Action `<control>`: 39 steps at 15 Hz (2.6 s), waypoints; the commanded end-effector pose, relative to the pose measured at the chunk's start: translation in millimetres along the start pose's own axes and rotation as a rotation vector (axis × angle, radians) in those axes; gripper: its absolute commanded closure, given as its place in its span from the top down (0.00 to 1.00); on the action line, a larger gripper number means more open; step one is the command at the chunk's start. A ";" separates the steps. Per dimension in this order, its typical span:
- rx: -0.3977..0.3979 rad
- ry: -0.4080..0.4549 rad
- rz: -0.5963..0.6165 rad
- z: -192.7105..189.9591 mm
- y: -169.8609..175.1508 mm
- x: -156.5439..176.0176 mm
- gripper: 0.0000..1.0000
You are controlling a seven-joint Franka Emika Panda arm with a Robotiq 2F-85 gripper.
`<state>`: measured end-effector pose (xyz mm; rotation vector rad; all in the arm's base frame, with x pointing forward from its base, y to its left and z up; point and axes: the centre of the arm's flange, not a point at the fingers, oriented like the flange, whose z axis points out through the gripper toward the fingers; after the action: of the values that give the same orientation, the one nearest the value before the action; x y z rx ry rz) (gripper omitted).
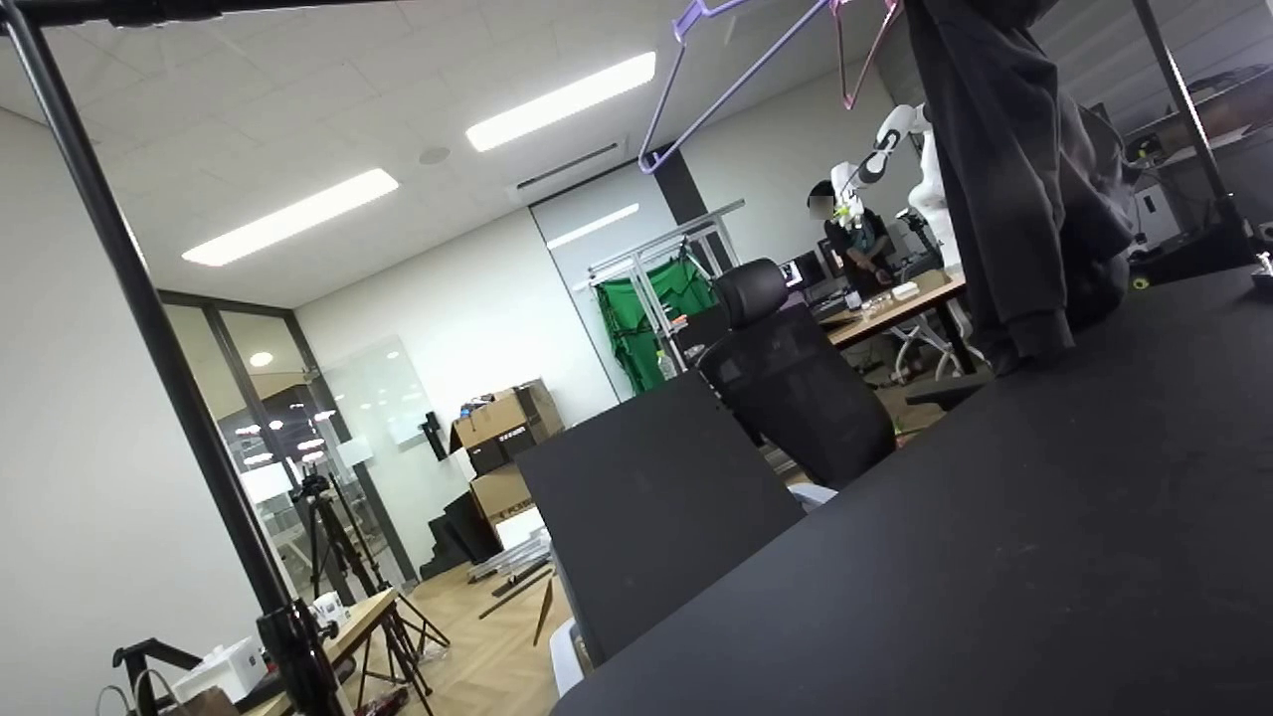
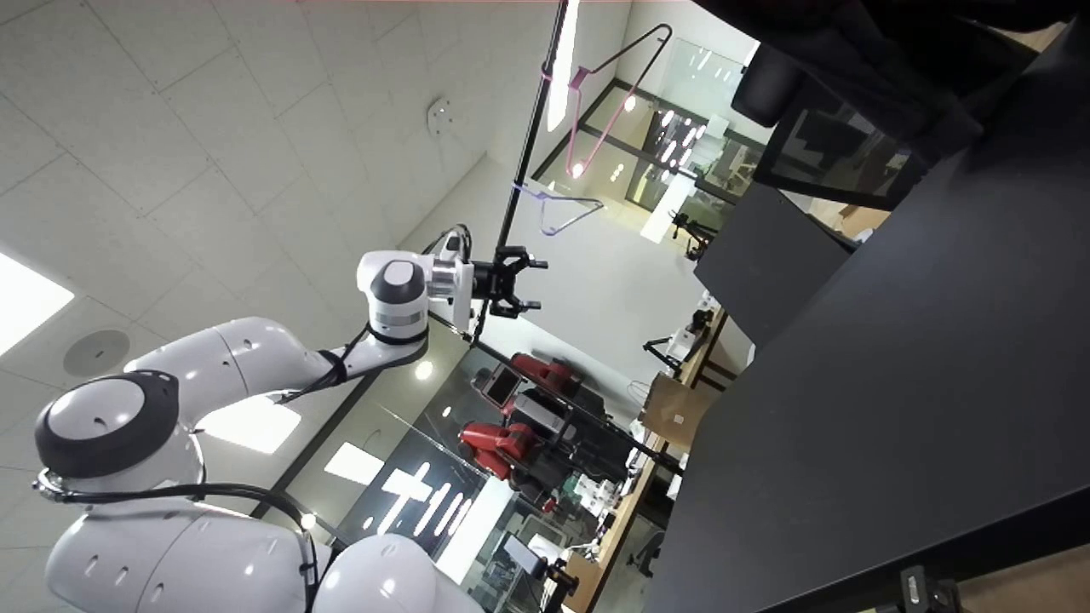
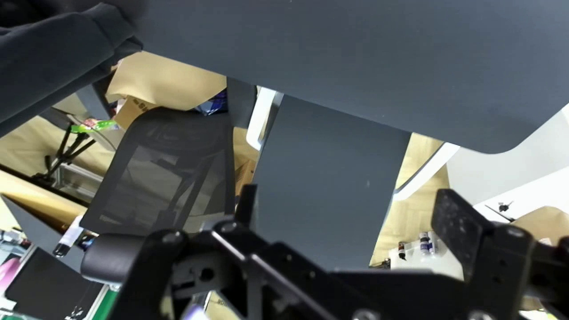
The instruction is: Unhang the blue coat hanger and put it on the table
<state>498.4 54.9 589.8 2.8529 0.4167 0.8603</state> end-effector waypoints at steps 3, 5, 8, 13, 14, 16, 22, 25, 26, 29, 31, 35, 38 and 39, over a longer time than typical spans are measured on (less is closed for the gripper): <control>-0.050 0.051 0.053 -5.5 69.8 72.9 1.00; -0.055 0.036 0.090 -13.6 83.5 91.3 1.00; -0.097 0.162 0.094 -28.8 96.3 113.6 1.00; -0.166 0.363 0.107 -23.5 107.2 144.6 1.00; -0.136 0.326 0.082 -31.4 101.2 122.1 1.00; -0.134 0.324 0.079 -22.0 101.7 123.7 1.00; -0.135 0.328 0.078 -25.0 101.1 124.0 1.00; -0.135 0.328 0.078 -25.1 101.1 124.0 1.00; -0.148 0.355 0.091 -22.6 101.2 126.4 1.00; -0.148 0.433 0.128 -15.0 103.4 135.5 1.00; -0.144 0.492 0.132 -8.8 104.3 139.8 1.00; -0.111 0.567 0.143 13.0 103.7 146.6 1.00; -0.076 0.630 0.163 28.0 97.7 154.4 1.00; -0.068 0.660 0.166 31.2 94.0 157.3 1.00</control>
<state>645.4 5.7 661.5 2.5262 0.2003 1.6964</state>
